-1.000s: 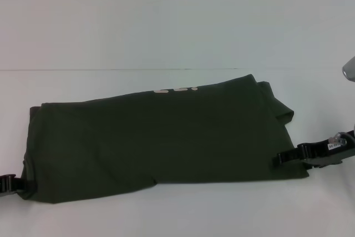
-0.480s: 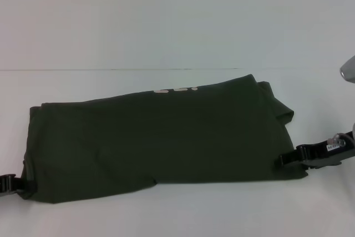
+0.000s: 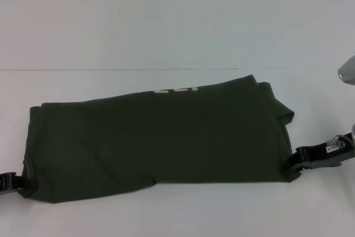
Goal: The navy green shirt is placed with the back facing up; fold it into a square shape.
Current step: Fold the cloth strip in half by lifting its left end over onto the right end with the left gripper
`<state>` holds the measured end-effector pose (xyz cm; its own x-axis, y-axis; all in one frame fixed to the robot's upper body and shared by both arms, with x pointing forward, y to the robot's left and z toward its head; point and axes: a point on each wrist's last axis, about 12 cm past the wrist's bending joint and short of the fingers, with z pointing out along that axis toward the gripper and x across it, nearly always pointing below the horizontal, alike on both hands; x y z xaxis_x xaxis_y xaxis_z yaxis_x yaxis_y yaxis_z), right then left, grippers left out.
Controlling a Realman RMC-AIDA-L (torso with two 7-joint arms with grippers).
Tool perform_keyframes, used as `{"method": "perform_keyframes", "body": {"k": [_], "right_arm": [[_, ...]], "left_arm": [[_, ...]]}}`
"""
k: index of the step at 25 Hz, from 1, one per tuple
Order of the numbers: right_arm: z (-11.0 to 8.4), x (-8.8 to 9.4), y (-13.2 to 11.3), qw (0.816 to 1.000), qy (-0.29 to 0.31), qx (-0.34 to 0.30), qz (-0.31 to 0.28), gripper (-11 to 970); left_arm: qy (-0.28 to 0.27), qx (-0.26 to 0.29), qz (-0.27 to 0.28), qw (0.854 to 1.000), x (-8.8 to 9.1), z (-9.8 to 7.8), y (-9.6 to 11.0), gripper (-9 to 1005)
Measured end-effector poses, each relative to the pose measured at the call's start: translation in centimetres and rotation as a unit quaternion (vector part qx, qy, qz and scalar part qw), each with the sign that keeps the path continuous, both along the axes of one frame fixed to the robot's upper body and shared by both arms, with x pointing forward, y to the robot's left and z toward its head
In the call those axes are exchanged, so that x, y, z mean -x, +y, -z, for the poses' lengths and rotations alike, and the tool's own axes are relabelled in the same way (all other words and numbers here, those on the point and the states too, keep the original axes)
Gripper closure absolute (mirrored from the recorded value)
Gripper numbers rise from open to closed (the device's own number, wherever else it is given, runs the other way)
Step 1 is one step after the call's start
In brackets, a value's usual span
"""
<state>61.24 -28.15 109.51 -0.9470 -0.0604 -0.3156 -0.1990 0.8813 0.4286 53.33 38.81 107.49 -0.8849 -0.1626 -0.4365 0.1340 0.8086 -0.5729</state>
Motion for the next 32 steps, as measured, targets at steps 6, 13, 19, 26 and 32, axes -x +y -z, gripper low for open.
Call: {"method": "perform_keyframes", "body": {"k": [6,13,19,26,32], "right_arm": [[0.0,0.1,0.0,1.0,0.001,0.0,0.0,750],[-0.1,0.3,-0.2,1.0,0.004,0.001,-0.019,946],[-0.2,1.0,-0.2,0.999,0.014,-0.004,-0.052,959],[-0.2,2.3,-0.4,0.995,0.031,-0.014,-0.09,956],[0.3,3.8,-0.6,0.991,0.054,-0.019,-0.12,946]], "left_arm": [[0.001,0.002,-0.001,1.0,0.0,-0.1,0.1,957],[0.0,0.006,0.002,1.0,0.1,-0.4,0.3,958],[0.003,0.01,0.011,1.0,0.2,-0.7,0.5,958],[0.014,0.019,0.029,0.999,0.5,-1.5,0.8,957],[0.044,0.003,0.043,0.998,1.0,-1.7,1.4,957]]}}
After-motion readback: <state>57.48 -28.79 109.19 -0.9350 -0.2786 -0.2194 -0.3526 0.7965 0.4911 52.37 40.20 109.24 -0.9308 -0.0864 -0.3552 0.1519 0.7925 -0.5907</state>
